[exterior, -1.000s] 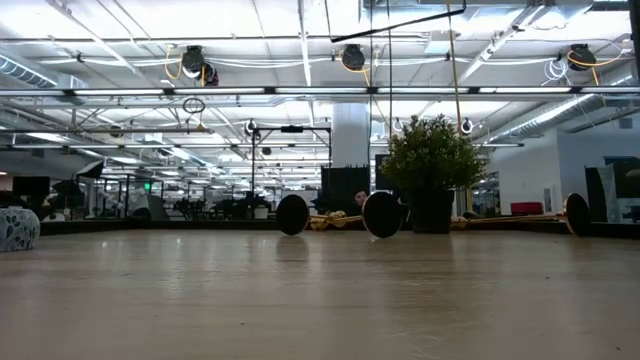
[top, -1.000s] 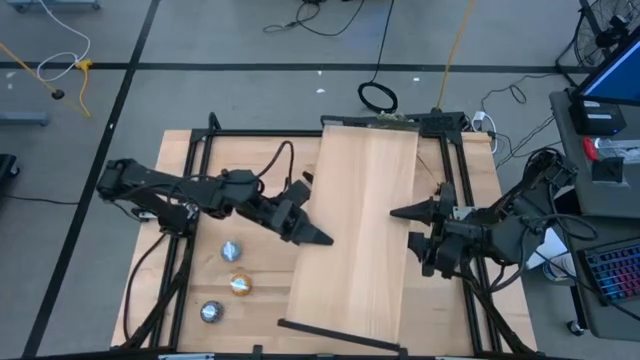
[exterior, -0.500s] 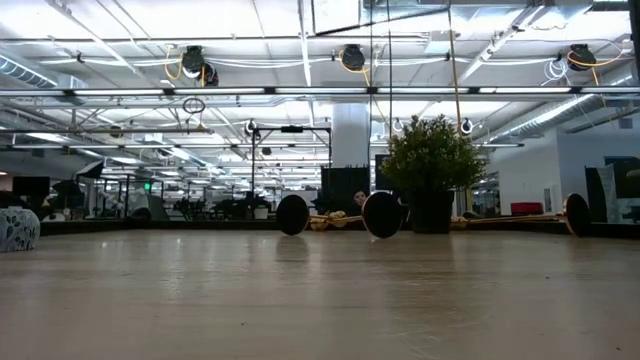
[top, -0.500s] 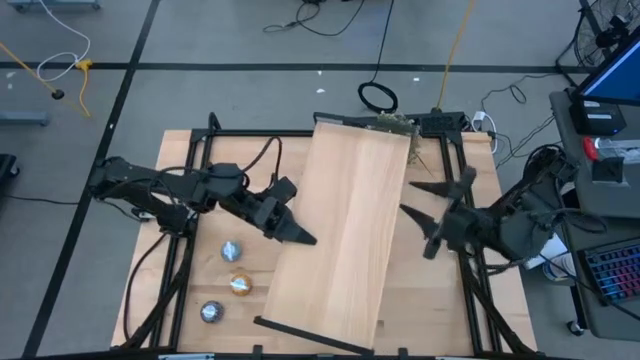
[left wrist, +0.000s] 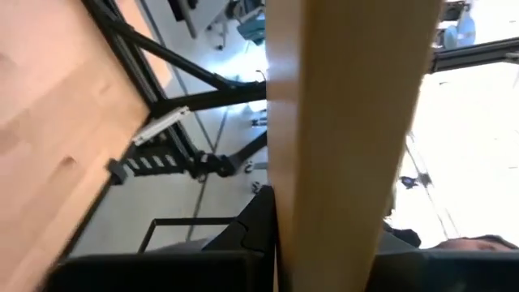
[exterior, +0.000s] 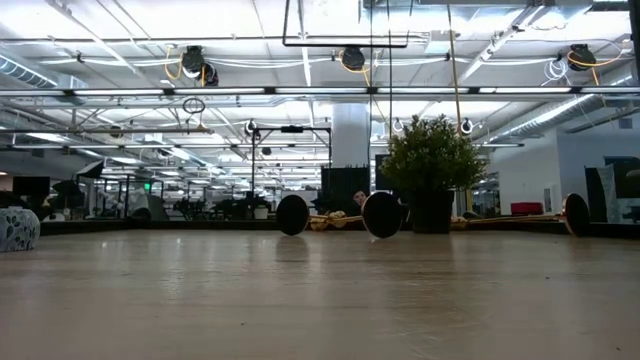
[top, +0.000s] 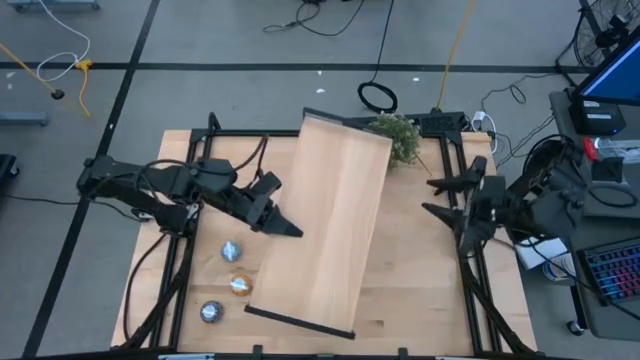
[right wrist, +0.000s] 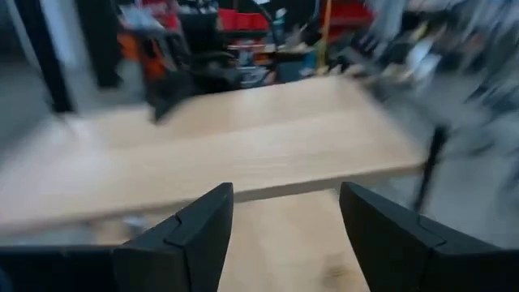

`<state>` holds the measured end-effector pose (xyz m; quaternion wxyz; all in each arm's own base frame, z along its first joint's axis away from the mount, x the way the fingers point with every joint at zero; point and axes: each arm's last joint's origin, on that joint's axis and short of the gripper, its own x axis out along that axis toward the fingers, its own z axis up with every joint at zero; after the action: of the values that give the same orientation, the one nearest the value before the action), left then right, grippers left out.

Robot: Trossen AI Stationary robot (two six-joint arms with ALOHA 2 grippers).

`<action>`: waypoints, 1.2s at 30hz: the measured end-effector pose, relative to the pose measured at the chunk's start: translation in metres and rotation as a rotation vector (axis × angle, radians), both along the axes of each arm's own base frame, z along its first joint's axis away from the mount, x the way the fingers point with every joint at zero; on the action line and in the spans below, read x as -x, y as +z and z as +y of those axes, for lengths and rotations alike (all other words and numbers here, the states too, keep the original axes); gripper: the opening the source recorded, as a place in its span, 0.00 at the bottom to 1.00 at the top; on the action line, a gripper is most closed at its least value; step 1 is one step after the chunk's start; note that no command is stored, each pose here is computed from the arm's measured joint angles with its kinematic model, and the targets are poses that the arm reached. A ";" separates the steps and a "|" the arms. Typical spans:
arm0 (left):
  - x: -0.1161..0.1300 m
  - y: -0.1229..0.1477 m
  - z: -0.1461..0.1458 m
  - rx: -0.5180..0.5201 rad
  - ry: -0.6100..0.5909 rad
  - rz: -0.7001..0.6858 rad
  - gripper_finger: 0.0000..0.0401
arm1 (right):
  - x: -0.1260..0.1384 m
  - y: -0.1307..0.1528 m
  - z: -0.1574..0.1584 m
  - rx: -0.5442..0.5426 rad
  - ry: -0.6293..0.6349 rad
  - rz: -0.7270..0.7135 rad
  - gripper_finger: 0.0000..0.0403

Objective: Pick & Place candle stick holders
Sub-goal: Prepare the shelf

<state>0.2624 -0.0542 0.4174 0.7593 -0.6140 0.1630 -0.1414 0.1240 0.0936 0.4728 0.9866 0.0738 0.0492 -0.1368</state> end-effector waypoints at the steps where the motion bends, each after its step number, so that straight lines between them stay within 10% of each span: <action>1: 0.000 -0.003 0.000 -0.010 0.003 0.003 0.12 | 0.000 0.000 -0.001 -0.063 0.010 -0.013 0.56; 18: 0.014 -0.148 -0.014 0.185 0.122 -0.156 0.12 | -0.011 -0.016 0.005 -0.324 -0.210 -0.183 0.56; 36: -0.001 -0.162 -0.016 0.060 0.050 -0.199 0.12 | -0.034 -0.044 0.015 -0.312 -0.311 -0.283 0.56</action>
<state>0.2636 -0.0698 0.2550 0.7563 -0.6231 0.0671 -0.1875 0.1577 0.1089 0.4290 0.9275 0.2503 -0.0808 -0.2656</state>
